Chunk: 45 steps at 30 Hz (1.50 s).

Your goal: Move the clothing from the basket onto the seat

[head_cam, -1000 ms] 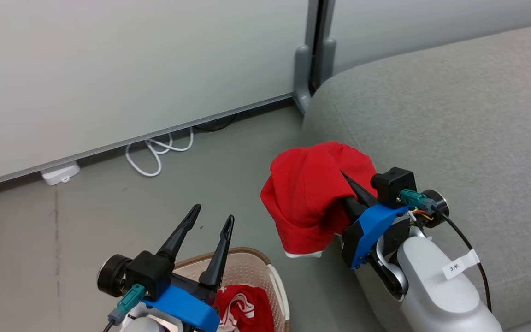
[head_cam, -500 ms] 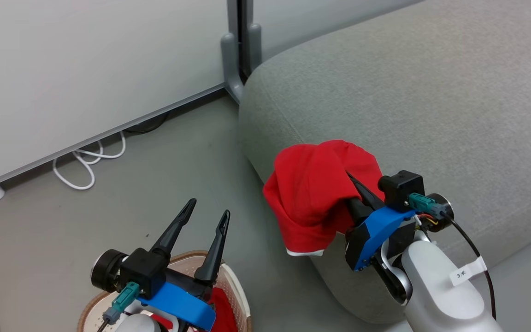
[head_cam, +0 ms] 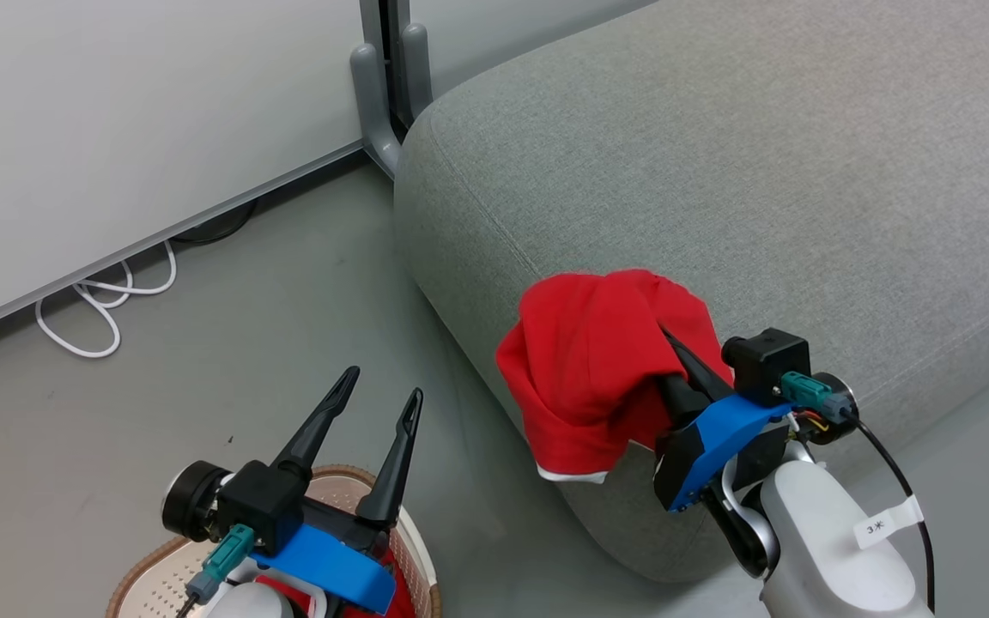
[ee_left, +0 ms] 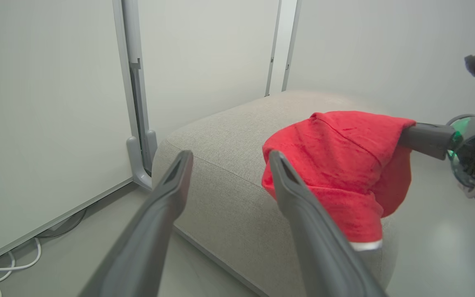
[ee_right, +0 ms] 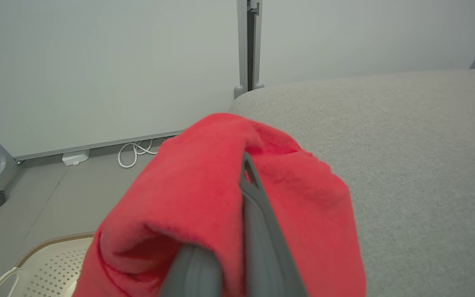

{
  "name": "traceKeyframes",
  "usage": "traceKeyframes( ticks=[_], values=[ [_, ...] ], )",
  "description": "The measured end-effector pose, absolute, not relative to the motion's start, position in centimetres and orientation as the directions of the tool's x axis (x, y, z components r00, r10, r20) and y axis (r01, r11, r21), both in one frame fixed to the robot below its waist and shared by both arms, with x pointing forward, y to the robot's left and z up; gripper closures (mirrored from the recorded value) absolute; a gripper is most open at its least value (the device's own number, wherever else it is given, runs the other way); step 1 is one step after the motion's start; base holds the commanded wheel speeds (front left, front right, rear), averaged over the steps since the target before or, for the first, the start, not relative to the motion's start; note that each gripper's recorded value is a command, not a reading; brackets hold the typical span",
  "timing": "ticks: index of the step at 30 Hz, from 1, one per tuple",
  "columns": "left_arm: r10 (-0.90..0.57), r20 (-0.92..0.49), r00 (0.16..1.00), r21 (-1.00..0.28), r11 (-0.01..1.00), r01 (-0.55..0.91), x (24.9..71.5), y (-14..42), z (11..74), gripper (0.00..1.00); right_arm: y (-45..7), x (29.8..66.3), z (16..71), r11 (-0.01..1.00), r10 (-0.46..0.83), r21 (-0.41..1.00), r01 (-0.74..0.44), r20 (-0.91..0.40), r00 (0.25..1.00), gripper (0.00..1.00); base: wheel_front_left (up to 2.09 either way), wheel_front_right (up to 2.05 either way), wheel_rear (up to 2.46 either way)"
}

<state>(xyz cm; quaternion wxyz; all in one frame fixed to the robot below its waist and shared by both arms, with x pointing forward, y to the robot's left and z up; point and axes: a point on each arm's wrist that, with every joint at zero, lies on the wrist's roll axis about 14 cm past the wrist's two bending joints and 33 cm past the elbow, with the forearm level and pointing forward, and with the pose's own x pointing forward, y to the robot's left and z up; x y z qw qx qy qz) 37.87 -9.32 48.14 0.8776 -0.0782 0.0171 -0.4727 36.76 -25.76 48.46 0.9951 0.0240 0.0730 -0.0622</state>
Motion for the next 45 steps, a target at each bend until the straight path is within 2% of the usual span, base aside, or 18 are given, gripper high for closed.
traceKeyframes(
  ticks=[9,23,29,35,42,44,45],
  values=[
    [-0.829,0.036,0.559,-0.17,0.546,0.82,38.6,-9.1,47.3,0.0,-27.8,38.3,49.4,0.983,-0.171,0.048,0.178,-0.123,0.978,1.0,0.0,0.0,0.0],
    [-0.812,0.054,0.581,-0.201,0.561,0.803,44.2,-7.8,44.0,0.0,-36.9,48.2,52.9,0.922,-0.384,0.048,0.384,-0.006,0.923,1.0,0.0,0.0,0.0],
    [-0.79,0.035,0.612,-0.212,0.593,0.777,46.8,-6.1,41.1,0.0,-42.0,51.6,53.6,0.883,-0.468,-0.023,0.469,0.032,0.883,1.0,0.0,0.0,0.0],
    [-0.757,0.019,0.653,-0.221,0.633,0.742,48.8,-4.3,38.8,0.0,-45.7,53.5,51.5,0.837,-0.544,-0.066,0.544,0.007,0.839,1.0,0.0,0.0,0.0],
    [-0.737,0.004,0.676,-0.215,0.66,0.72,50.1,-3.0,36.9,0.0,-46.0,54.7,45.4,0.821,-0.571,-0.061,0.568,-0.105,0.814,1.0,0.0,0.0,0.0],
    [-0.738,-0.005,0.675,-0.215,0.66,0.72,50.1,-2.9,36.6,0.0,-45.9,54.5,43.9,0.818,-0.574,-0.067,0.571,-0.133,0.808,0.57,0.0,0.0,0.0],
    [-0.739,-0.006,0.674,-0.214,0.659,0.721,50.0,-2.9,36.5,0.0,-45.8,54.4,43.4,0.817,-0.576,-0.064,0.573,-0.144,0.805,0.13,0.0,0.0,0.0]
  ],
)
